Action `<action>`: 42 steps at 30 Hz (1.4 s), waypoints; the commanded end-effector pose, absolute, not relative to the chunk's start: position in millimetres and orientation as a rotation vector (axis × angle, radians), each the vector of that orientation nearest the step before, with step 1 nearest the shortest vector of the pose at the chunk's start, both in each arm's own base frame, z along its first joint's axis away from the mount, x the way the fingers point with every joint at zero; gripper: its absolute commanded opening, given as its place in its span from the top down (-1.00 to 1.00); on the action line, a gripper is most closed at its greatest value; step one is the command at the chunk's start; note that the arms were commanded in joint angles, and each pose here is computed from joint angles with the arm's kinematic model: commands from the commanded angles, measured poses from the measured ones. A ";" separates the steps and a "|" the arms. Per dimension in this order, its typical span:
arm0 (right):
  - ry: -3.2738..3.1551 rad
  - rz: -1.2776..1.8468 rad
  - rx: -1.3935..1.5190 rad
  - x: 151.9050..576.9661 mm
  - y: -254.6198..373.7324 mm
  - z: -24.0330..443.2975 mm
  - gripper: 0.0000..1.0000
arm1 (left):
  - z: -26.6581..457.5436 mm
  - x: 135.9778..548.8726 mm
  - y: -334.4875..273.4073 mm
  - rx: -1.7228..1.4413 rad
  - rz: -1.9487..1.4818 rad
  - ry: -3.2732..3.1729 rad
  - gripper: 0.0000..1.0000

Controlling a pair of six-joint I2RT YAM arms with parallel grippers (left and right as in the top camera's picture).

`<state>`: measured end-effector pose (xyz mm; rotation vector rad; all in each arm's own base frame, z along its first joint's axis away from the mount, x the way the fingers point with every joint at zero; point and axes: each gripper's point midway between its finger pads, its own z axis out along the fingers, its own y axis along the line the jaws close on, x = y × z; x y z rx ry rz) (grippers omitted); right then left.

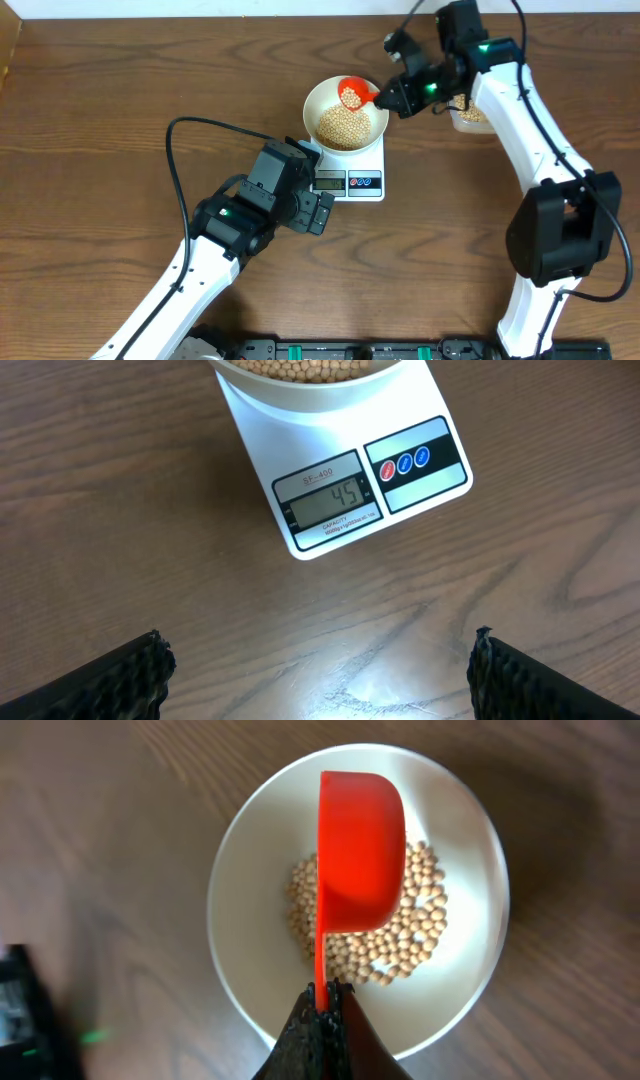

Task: Scoop item into bowl and weigh 50g on scale
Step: 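Tip a few soybeans from the scoop into the bowl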

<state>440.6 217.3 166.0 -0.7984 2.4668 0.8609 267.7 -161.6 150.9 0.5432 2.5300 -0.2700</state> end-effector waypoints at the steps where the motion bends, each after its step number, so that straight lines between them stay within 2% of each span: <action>1: 2.473 0.667 -0.839 448.3 218.9 167.4 0.98 | 152.5 267.2 -158.5 0.543 -0.257 2.522 -0.92; 9: 2.497 0.465 -0.923 443.1 227.5 156.6 0.98 | 152.5 267.2 -158.5 0.543 -0.257 2.522 -0.93; 25: 2.473 0.340 -1.009 443.0 229.0 152.9 0.98 | 152.5 267.2 -158.5 0.543 -0.257 2.522 -0.92; 33: 2.460 0.546 -0.982 435.9 239.6 160.1 0.98 | 152.5 267.2 -158.5 0.543 -0.257 2.522 -0.92; 42: 2.433 0.846 -0.853 439.2 223.9 177.7 0.98 | 152.5 267.2 -158.5 0.543 -0.257 2.522 -0.92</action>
